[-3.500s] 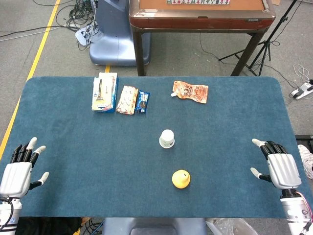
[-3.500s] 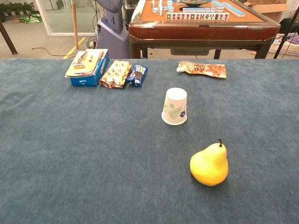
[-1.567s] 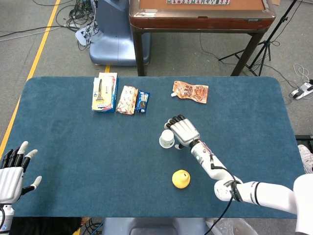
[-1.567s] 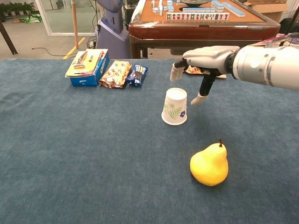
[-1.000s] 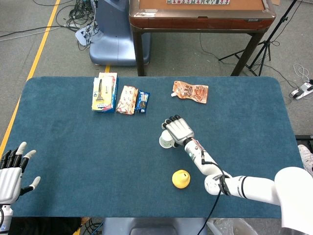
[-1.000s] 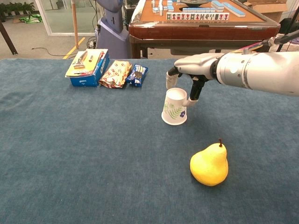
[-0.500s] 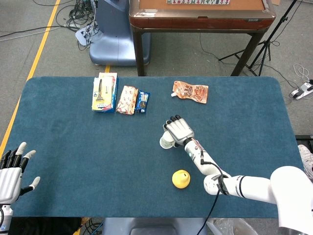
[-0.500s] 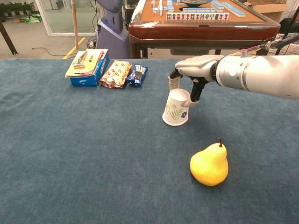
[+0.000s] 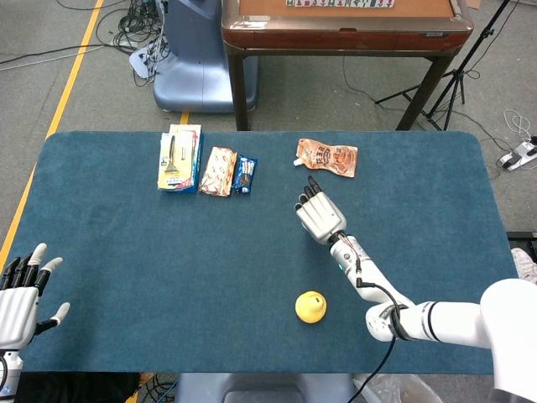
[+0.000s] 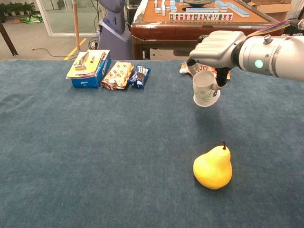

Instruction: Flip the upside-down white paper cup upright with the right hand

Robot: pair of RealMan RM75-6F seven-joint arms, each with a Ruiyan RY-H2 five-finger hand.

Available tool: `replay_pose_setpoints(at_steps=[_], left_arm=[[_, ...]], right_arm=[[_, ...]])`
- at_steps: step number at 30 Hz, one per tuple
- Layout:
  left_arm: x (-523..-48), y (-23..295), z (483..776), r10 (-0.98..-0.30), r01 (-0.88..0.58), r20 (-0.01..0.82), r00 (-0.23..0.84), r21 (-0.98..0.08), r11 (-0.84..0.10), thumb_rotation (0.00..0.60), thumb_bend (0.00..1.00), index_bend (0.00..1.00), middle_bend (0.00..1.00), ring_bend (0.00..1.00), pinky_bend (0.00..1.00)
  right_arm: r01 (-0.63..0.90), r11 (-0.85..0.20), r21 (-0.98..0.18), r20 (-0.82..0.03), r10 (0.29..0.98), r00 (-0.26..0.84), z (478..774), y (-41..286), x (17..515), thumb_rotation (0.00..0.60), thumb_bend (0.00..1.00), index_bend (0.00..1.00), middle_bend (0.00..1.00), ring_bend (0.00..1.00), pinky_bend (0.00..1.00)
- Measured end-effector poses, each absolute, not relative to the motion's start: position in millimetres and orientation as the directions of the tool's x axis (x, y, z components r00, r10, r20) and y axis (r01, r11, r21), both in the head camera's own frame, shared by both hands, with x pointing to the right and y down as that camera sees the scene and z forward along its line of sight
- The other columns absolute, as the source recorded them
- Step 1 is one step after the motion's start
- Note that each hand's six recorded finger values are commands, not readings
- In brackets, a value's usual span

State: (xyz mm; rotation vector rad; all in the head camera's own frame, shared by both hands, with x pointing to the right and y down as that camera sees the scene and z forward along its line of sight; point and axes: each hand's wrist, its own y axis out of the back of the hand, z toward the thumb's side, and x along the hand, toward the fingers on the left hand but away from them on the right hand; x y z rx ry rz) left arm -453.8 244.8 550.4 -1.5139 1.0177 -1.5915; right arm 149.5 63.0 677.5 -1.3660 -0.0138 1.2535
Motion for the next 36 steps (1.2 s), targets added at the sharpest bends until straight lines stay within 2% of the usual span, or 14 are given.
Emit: replay_pose_setpoints(at_steps=[5,9,11,17,19,21,28,32,36], left_arm=[[-454,247,552,-0.89,-0.029,0.451,-0.068,-0.893,-0.45,0.6,0.21,0.19,0.0,0.01,0.0],[-455,247,551,-0.889,-0.028,0.453,-0.065,-0.892,-0.452,0.6,0.21,0.19,0.0,0.01,0.0],[-456,248,550,-0.889,-0.028,0.454,-0.068,-0.891,-0.453,0.6,0.21,0.19,0.0,0.01,0.0],[-459,250,550,-0.887,-0.032,0.455,-0.075,-0.89,-0.454,0.6,0.21,0.19,0.0,0.01,0.0],[-460,251,549,-0.886,-0.03,0.456,-0.078,-0.89,-0.455,0.6,0.21,0.19,0.0,0.01,0.0],[-462,251,549,-0.886,-0.026,0.456,-0.081,-0.89,-0.455,0.6,0.21,0.19,0.0,0.01,0.0],[-463,252,546,-0.887,-0.025,0.455,-0.083,-0.891,-0.454,0.6,0.21,0.19,0.0,0.01,0.0],[-460,251,547,-0.885,-0.027,0.459,-0.076,-0.888,-0.458,0.6,0.21,0.19,0.0,0.01,0.0],[-456,250,548,-0.885,-0.026,0.461,-0.07,-0.887,-0.461,0.6,0.21,0.19,0.0,0.01,0.0]], right_arm=[[-0.766,-0.148,-0.626,-0.648,0.645,0.405,685,76,159,0.6,0.33,0.48,0.29,0.12,0.0],[-0.796,-0.112,-0.595,-0.666,0.623,0.41,695,88,156,0.6,0.33,0.47,0.29,0.11,0.0],[-0.796,-0.123,-0.593,-0.675,0.615,0.408,699,92,154,0.6,0.3,0.42,0.27,0.09,0.0],[-0.771,-0.188,-0.609,-0.696,0.594,0.404,704,102,144,0.6,0.16,0.12,0.15,0.02,0.0],[-0.748,-0.223,-0.625,-0.698,0.589,0.408,704,103,141,0.6,0.15,0.04,0.13,0.01,0.0],[-0.709,-0.278,-0.648,-0.7,0.584,0.411,704,103,138,0.6,0.14,0.02,0.13,0.01,0.0],[-0.503,-0.481,-0.718,-0.69,0.586,0.424,702,97,139,0.6,0.13,0.02,0.11,0.01,0.0],[-0.356,-0.574,-0.737,-0.675,0.605,0.422,699,87,151,0.6,0.13,0.12,0.12,0.01,0.0],[-0.272,-0.606,-0.747,-0.659,0.627,0.415,698,74,166,0.6,0.13,0.2,0.13,0.01,0.0]])
